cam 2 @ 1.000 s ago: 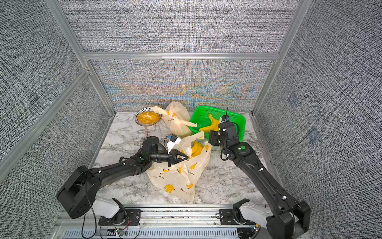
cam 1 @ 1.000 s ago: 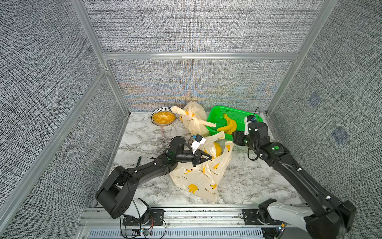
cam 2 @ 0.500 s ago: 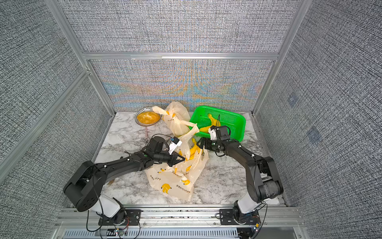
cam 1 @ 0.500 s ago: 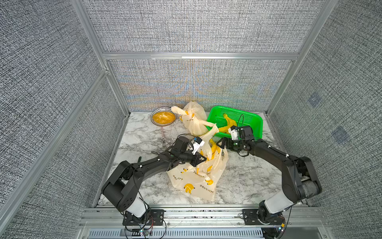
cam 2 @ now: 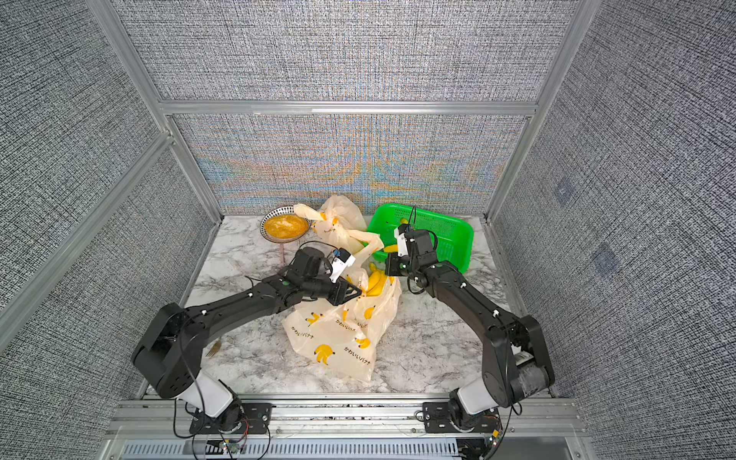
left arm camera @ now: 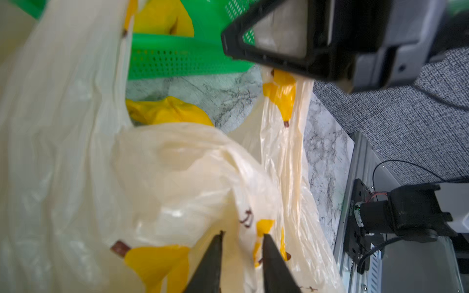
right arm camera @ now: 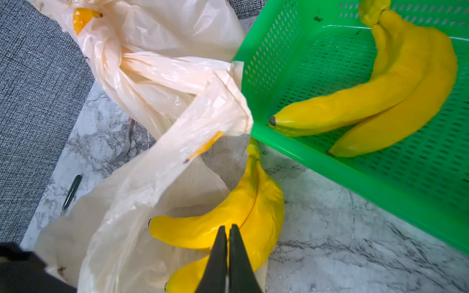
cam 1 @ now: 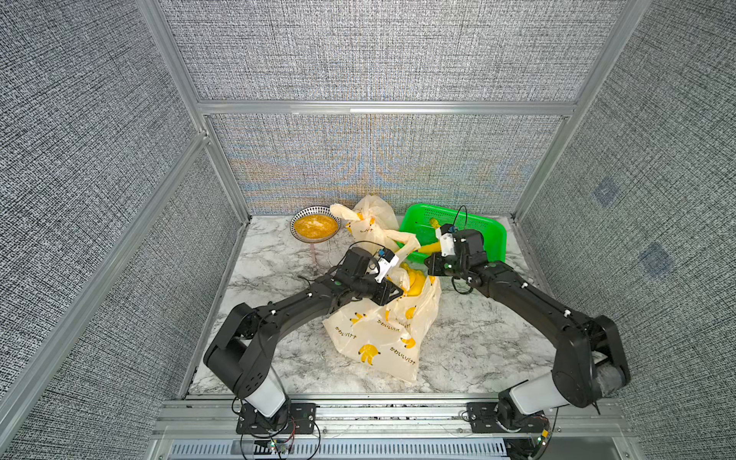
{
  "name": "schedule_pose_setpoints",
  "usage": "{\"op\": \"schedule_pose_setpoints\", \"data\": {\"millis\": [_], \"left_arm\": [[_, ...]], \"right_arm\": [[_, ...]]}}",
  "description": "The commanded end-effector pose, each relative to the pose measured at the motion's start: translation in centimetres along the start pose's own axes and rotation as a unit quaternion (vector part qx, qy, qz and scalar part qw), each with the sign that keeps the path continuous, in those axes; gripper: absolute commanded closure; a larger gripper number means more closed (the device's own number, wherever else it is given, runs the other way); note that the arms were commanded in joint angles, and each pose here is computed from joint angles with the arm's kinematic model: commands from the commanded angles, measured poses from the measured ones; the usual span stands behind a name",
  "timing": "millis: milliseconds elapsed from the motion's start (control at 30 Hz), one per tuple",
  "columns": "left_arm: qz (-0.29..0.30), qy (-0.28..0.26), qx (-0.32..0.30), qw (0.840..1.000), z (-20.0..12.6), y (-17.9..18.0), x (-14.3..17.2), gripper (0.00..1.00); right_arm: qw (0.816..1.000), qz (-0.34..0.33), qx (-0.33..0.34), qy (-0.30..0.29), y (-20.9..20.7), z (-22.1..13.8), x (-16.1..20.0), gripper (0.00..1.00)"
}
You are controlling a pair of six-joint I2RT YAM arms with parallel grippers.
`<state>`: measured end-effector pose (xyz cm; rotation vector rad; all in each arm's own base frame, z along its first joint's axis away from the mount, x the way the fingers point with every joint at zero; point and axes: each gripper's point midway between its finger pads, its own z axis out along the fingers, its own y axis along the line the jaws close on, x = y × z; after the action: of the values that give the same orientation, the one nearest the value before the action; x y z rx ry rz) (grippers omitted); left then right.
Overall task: Place the banana into a plastic bag & tie a knot
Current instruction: Adjust the plastic bag at the center of the board.
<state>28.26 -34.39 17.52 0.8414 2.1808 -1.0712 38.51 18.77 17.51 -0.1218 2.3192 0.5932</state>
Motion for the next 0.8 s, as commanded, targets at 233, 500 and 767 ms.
{"op": "schedule_pose_setpoints", "data": {"millis": [233,500,767], "left_arm": [[0.032,-0.008,-0.154,0.988,-7.6,-1.4,-4.5,0.01],[0.098,0.120,-0.258,0.954,-3.2,0.0,-6.6,0.01],[0.182,0.237,-0.313,0.902,4.6,1.2,-6.4,0.01]], "right_arm": [[0.997,0.037,0.043,0.052,-3.0,-1.4,7.2,0.47],[0.978,0.106,0.123,-0.134,-8.8,-8.2,-4.4,0.02],[0.977,0.162,0.097,-0.101,-13.1,-5.4,-6.6,0.04]]}}
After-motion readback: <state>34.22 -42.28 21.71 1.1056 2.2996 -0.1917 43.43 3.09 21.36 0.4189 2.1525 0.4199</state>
